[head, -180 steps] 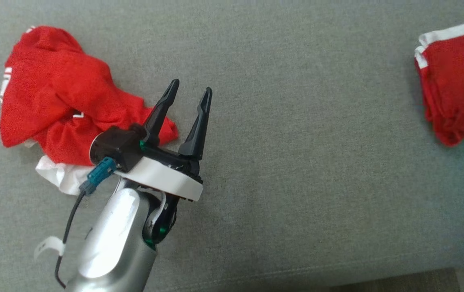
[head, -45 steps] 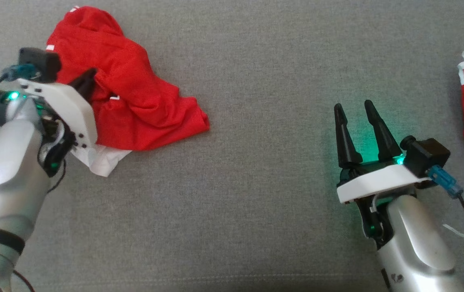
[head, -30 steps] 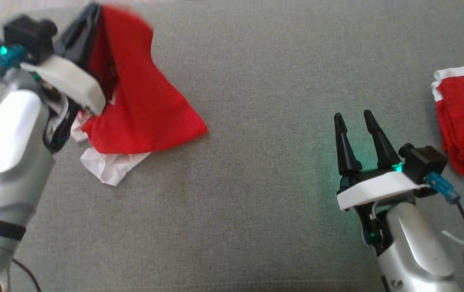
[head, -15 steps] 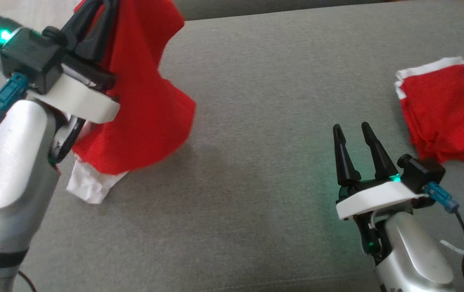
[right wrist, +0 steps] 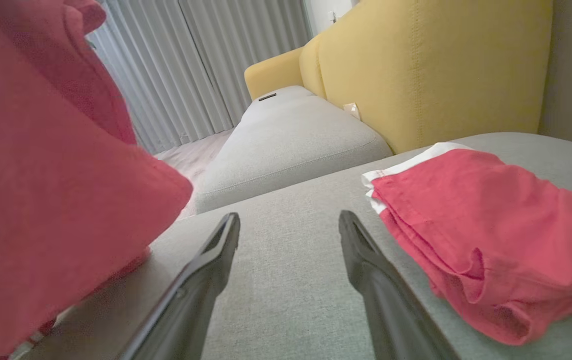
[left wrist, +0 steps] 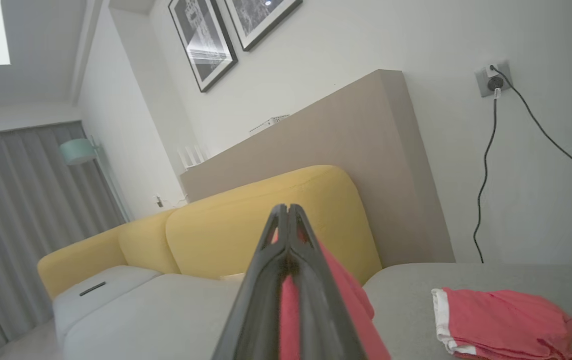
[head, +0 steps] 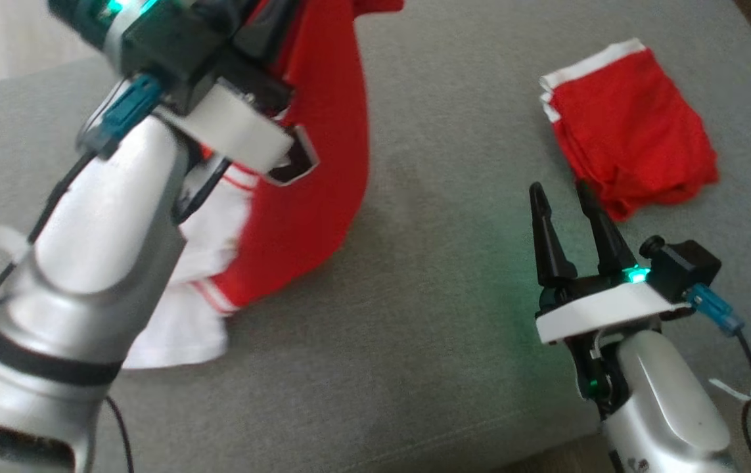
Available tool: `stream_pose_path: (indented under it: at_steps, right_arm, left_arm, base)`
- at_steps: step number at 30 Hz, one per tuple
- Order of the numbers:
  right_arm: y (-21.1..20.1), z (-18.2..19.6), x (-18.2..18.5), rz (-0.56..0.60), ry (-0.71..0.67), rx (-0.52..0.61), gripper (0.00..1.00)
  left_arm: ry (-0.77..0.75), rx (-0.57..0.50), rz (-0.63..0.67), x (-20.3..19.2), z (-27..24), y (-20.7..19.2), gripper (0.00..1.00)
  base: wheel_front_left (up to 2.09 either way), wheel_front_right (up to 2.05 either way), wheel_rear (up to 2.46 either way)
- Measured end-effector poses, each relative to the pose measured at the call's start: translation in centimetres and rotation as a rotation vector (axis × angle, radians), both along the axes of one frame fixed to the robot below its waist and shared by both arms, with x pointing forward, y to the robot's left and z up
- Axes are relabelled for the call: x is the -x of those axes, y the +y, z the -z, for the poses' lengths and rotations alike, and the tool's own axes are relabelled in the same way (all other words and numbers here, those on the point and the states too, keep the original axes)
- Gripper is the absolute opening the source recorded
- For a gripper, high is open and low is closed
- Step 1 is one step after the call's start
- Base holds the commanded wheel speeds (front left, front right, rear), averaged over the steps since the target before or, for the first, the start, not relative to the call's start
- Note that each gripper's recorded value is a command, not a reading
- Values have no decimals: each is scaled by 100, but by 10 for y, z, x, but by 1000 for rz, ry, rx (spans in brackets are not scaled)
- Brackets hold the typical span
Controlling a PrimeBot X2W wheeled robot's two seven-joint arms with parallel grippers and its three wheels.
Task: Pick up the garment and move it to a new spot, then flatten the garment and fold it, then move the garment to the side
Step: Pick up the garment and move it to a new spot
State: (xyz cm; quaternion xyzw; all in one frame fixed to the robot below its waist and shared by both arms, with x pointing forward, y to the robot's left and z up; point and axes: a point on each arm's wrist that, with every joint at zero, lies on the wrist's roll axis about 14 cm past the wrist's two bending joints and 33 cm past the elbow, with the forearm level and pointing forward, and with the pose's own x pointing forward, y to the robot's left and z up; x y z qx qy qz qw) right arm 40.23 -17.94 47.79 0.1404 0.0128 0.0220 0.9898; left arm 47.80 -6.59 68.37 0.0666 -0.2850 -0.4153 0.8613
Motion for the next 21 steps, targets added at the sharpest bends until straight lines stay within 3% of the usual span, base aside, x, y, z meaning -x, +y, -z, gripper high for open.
stream_pose_path:
  at_steps: [4, 5, 9, 13, 21]
  right_arm:
    - [-13, -2, 0, 35, -4, 4, 100]
    - [-14, -1, 0, 39, -2, 6, 100]
    - [-15, 0, 1, 41, 1, 6, 100]
    - [-8, -2, -4, 22, -7, 2, 100]
    - [16, -7, -15, -49, -29, 28, 100]
  left_arm:
    - [37, -35, 55, -5, 17, -31, 0]
    - [57, -50, 57, -7, 26, -35, 100]
    - [136, -115, 17, -21, 59, -33, 100]
    - [141, -83, -48, -31, 50, -11, 100]
    - [216, 50, -279, -34, 52, 82, 100]
  base:
    - [0, 0, 0]
    - [0, 0, 0]
    - [0, 0, 0]
    - [0, 0, 0]
    - [0, 0, 0]
